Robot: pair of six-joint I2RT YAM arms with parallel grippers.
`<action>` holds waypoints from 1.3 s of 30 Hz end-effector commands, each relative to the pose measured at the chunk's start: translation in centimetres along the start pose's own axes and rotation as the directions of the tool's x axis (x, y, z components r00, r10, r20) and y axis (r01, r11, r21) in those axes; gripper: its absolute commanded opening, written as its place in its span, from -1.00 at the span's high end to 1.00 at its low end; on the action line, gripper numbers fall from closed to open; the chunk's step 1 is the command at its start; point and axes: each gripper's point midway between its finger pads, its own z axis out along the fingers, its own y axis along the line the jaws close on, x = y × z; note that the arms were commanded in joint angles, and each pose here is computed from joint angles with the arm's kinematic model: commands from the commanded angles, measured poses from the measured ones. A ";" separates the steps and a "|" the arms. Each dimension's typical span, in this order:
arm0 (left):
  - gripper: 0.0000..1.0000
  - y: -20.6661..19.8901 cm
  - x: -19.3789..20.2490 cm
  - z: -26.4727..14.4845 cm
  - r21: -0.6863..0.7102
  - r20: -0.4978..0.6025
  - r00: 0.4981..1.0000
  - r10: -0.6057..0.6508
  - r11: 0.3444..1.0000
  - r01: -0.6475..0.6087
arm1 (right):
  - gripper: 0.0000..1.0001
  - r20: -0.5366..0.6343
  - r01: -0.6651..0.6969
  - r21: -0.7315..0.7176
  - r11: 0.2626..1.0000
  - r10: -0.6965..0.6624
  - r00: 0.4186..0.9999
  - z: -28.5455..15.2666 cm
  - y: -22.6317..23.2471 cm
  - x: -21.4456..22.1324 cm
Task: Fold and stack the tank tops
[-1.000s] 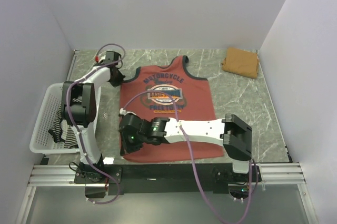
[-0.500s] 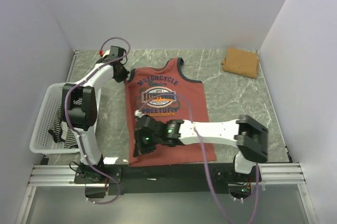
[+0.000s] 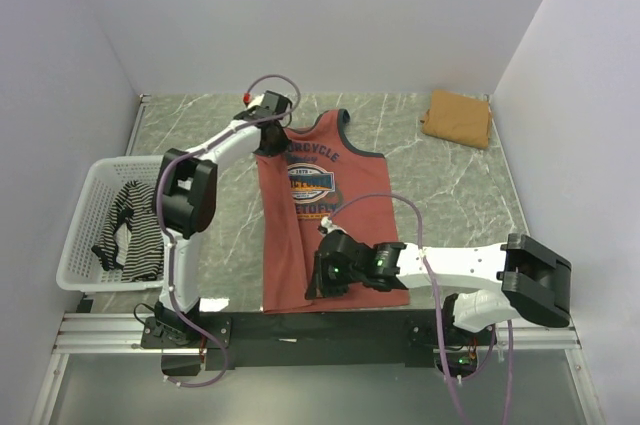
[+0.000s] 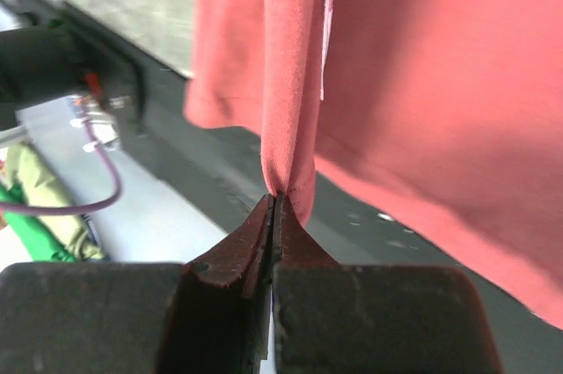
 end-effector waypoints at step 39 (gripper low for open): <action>0.75 2.3 -1.2 -0.9 0.033 0.026 1.000 0.008 0.999 -0.009 | 0.24 0.047 0.228 0.237 0.945 -0.245 0.968 4.7 2.0 -2.8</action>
